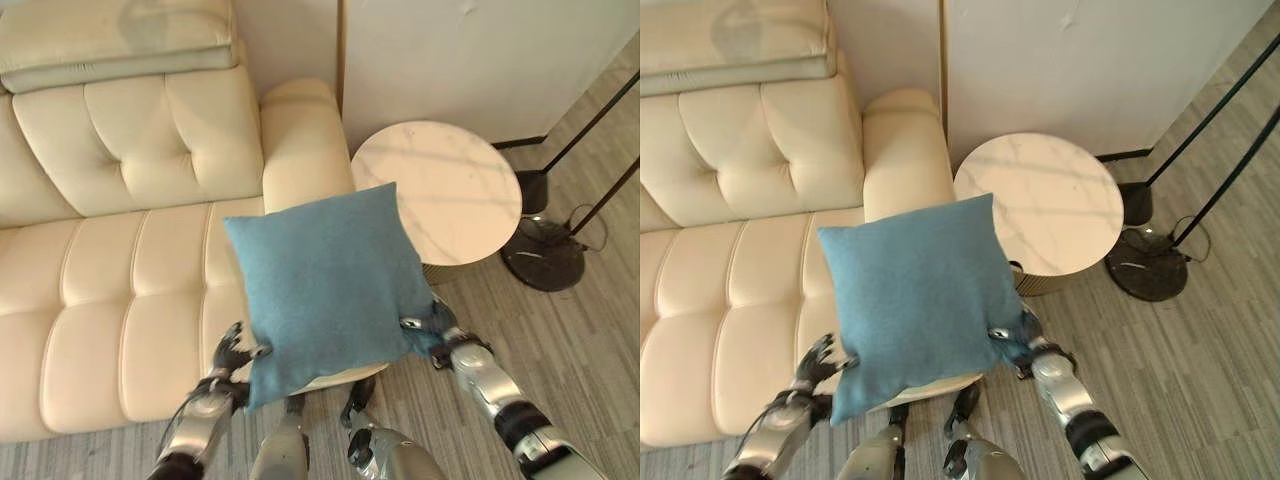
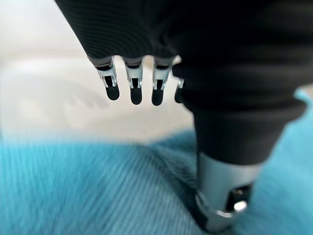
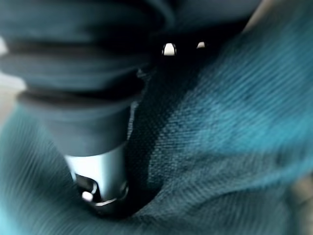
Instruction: Pick up all the scattered cushions and arrange them neatly on the sofa.
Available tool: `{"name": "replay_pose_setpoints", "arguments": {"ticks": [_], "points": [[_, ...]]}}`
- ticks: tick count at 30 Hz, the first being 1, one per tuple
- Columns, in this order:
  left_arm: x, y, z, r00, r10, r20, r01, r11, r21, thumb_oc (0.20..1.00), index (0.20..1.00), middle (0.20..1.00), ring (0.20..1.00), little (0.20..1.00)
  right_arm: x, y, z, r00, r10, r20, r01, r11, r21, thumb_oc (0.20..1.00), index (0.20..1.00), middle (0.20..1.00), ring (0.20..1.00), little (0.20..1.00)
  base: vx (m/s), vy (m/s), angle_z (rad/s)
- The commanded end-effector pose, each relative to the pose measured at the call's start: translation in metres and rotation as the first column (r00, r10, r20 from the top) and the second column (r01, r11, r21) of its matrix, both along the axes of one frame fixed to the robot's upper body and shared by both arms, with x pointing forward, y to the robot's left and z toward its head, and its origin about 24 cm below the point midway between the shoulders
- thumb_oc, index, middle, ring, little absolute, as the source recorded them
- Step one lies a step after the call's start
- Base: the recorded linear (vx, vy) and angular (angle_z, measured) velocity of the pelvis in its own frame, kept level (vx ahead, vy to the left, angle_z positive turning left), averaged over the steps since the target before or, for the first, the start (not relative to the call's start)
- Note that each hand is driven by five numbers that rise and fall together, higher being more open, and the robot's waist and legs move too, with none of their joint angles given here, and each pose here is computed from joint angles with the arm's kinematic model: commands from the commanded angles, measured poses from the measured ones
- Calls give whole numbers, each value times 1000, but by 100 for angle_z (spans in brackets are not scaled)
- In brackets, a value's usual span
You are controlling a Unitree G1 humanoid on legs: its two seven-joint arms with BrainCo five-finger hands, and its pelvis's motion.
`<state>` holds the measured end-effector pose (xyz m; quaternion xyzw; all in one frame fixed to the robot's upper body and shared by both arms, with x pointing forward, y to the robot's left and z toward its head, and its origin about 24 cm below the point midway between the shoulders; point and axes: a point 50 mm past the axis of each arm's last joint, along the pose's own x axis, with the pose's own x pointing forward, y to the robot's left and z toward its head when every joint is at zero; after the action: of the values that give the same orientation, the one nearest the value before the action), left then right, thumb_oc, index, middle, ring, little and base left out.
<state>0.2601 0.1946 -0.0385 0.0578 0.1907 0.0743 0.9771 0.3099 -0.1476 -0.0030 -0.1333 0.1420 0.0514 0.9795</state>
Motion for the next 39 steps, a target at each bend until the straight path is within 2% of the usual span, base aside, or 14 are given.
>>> {"name": "replay_pose_setpoints", "arguments": {"ticks": [1, 2, 5, 10, 13, 17, 21, 31, 39], "points": [[31, -22, 49, 967, -12, 256, 38, 995, -97, 831, 831, 831, 831, 831, 6, 33, 26, 989, 77, 122, -95, 985, 146, 200, 200, 200, 200, 200, -23, 60, 17], [34, -30, 58, 955, -26, 297, 61, 992, -110, 200, 200, 200, 200, 200, 2, 41, 28, 985, 100, 140, -125, 974, 186, 200, 200, 200, 200, 200, -18, 60, 11], [29, -27, 62, 947, -34, 321, 77, 990, -122, 200, 200, 200, 200, 200, -13, 44, 31, 974, 138, 181, -177, 958, 225, 200, 200, 200, 200, 200, -12, 99, 7], [11, -6, 65, 939, 9, 345, 43, 989, -144, 200, 200, 200, 200, 200, -35, 26, 31, 971, 116, 207, -175, 941, 291, 200, 200, 200, 200, 200, -3, 139, -4], [-9, 13, 71, 929, 8, 370, 32, 994, -104, 200, 200, 200, 200, 200, -54, 15, 39, 958, 128, 257, -207, 927, 312, 200, 200, 200, 200, 200, -80, 236, -44], [-18, 24, 84, 909, -16, 417, 37, 998, -42, 200, 200, 200, 200, 200, -61, 11, 49, 942, 131, 310, -231, 921, 314, 200, 200, 200, 200, 200, -192, 188, -37], [-19, 21, 97, 879, -47, 474, 71, 997, -32, 200, 200, 200, 200, 200, -65, 8, 63, 916, 135, 377, -257, 920, 295, 200, 200, 200, 200, 200, -208, 61, -8], [-18, -4, 94, 872, -72, 485, 140, 985, -105, 200, 200, 200, 200, 200, -52, -5, 87, 875, 92, 474, -206, 959, 194, 200, 200, 200, 200, 200, -169, -58, 91], [-16, -13, 96, 864, -103, 493, 187, 975, -123, 200, 200, 200, 200, 200, -59, -13, 80, 892, 60, 448, -178, 957, 227, 200, 200, 200, 200, 200, -97, 81, 65]]}}
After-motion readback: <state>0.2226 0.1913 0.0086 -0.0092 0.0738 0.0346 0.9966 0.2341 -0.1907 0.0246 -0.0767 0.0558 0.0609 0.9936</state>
